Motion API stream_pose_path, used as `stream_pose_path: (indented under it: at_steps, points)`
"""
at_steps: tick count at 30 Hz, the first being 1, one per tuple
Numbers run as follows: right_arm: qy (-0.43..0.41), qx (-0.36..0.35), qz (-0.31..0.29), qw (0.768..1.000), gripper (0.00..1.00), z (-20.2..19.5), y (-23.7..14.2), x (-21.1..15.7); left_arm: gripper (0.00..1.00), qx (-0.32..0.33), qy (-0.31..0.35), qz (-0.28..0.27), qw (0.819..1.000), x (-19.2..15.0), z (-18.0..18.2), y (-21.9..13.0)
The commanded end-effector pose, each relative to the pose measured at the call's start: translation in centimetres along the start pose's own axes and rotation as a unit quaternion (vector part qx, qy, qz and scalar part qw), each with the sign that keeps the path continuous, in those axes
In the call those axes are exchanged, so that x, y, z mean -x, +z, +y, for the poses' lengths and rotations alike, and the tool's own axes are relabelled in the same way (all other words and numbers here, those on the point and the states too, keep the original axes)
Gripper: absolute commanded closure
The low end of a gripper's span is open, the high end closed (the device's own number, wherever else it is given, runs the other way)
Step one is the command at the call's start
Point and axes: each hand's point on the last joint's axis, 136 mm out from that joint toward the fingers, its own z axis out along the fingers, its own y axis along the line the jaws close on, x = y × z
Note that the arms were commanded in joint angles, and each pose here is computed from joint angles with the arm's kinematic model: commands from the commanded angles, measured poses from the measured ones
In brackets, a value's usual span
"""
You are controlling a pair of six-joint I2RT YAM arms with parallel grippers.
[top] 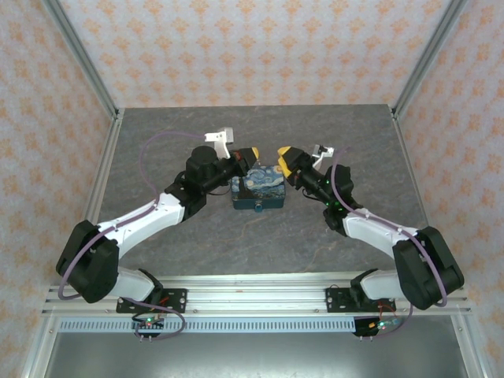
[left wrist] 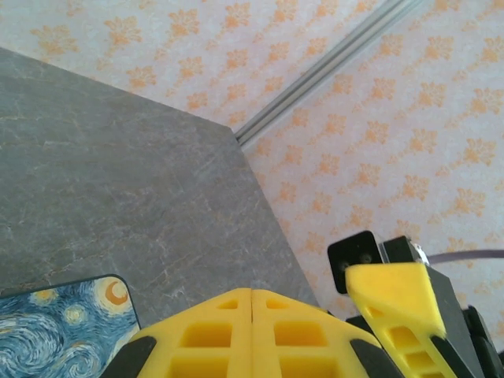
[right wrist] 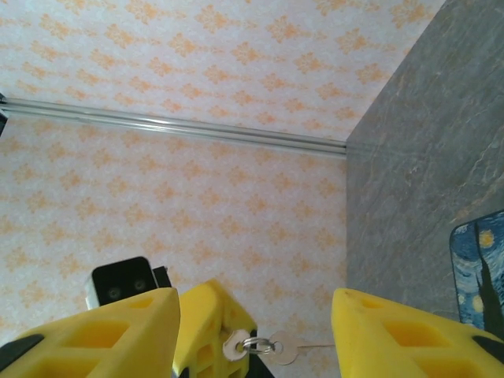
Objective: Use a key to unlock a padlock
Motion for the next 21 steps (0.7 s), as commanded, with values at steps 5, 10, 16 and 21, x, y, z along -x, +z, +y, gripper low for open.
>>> stream_pose_path:
  at_steps: [5, 10, 16, 21]
  points:
    - [-0.111, -0.024, 0.036, 0.993, 0.50, 1.5, -0.5, -2.0, 1.00, 0.053, -0.059, 0.057, 0.995, -1.4, 1.4, 2.0]
    - [-0.249, -0.099, 0.050, 0.962, 0.54, 0.4, -2.9, -2.4, 1.00, 0.050, -0.107, 0.140, 0.983, -3.8, 1.0, 3.0]
    - [-0.330, -0.141, 0.085, 0.929, 0.53, -1.3, -4.2, -2.9, 1.00, 0.031, -0.158, 0.192, 0.968, -5.6, 0.2, 3.8]
    - [-0.329, -0.137, 0.088, 0.930, 0.48, -1.8, -4.2, -3.0, 1.00, -0.007, -0.152, 0.201, 0.968, -5.6, -1.1, 4.0]
